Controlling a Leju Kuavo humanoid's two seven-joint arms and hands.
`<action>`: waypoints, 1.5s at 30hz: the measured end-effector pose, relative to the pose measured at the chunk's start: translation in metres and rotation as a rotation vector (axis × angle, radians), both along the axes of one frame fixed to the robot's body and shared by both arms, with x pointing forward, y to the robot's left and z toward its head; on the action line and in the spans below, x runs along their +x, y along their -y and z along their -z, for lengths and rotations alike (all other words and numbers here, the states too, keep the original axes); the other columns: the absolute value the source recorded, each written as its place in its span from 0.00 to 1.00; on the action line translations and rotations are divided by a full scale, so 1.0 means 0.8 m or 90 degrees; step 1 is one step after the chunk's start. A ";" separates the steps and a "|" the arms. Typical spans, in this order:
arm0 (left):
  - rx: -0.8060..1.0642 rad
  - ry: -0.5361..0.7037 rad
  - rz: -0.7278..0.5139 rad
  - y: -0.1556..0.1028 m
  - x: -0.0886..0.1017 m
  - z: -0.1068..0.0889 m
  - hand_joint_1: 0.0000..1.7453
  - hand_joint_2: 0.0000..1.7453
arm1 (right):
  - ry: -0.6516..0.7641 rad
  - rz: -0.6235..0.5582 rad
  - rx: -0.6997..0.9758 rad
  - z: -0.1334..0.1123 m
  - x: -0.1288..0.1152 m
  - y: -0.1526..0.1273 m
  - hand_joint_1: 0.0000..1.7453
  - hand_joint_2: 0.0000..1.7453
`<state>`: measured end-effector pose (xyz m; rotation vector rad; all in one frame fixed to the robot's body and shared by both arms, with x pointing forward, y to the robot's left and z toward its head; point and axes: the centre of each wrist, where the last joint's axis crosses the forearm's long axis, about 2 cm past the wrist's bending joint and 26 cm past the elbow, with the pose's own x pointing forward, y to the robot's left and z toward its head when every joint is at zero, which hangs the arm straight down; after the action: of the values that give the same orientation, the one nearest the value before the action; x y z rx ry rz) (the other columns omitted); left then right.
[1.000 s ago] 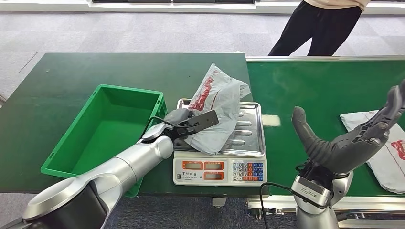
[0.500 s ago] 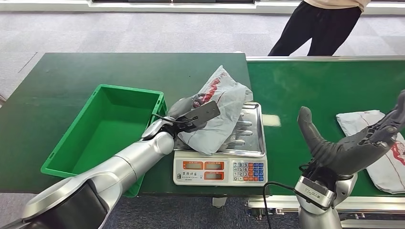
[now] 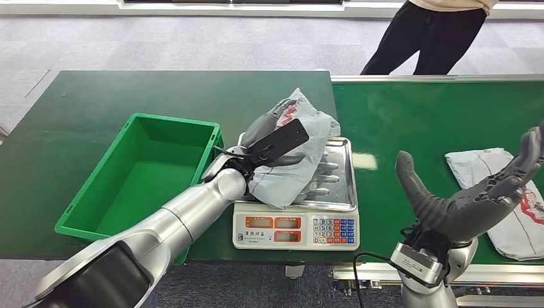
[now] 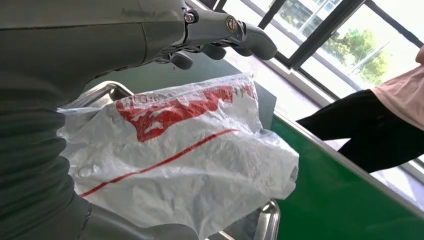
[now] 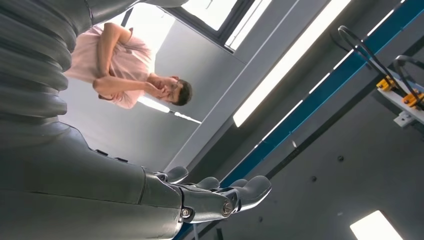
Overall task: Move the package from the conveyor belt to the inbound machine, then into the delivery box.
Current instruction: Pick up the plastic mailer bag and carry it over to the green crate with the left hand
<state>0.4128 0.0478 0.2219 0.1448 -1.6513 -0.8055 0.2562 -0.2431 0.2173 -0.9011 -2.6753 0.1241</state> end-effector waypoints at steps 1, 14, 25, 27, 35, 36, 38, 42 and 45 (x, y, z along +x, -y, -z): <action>0.009 -0.003 -0.003 0.003 -0.002 0.000 0.00 1.00 | -0.002 -0.002 -0.001 0.000 0.000 0.000 0.00 1.00; 0.144 -0.047 -0.098 0.004 -0.019 0.033 0.00 1.00 | -0.003 -0.011 -0.006 -0.002 -0.001 -0.001 0.00 1.00; 0.264 -0.117 -0.128 -0.015 -0.030 0.075 0.00 1.00 | -0.008 -0.005 0.003 -0.001 -0.006 -0.006 0.00 1.00; 0.257 -0.132 -0.108 -0.015 -0.030 0.077 0.00 1.00 | -0.008 -0.003 0.005 -0.001 -0.006 -0.006 0.00 1.00; 0.269 -0.142 -0.086 -0.010 -0.033 0.078 0.75 1.00 | -0.004 -0.006 0.010 -0.001 -0.006 -0.006 0.00 1.00; 0.270 -0.143 -0.085 -0.010 -0.034 0.079 1.00 1.00 | -0.004 -0.006 0.010 -0.001 -0.006 -0.006 0.00 1.00; 0.274 -0.143 -0.083 -0.009 -0.035 0.080 1.00 1.00 | -0.004 -0.006 0.011 -0.001 -0.006 -0.006 0.00 1.00; 0.281 -0.140 -0.079 -0.008 -0.038 0.083 1.00 1.00 | -0.009 -0.007 0.013 -0.002 -0.005 -0.007 0.00 1.00; 0.281 -0.128 -0.079 -0.008 -0.039 0.084 1.00 1.00 | -0.013 -0.010 0.012 -0.002 -0.005 -0.008 0.00 1.00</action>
<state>0.3820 0.0544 0.1546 0.4555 -1.2460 -1.0438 0.2519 -0.2368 0.2190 -0.8690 -2.6604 0.1118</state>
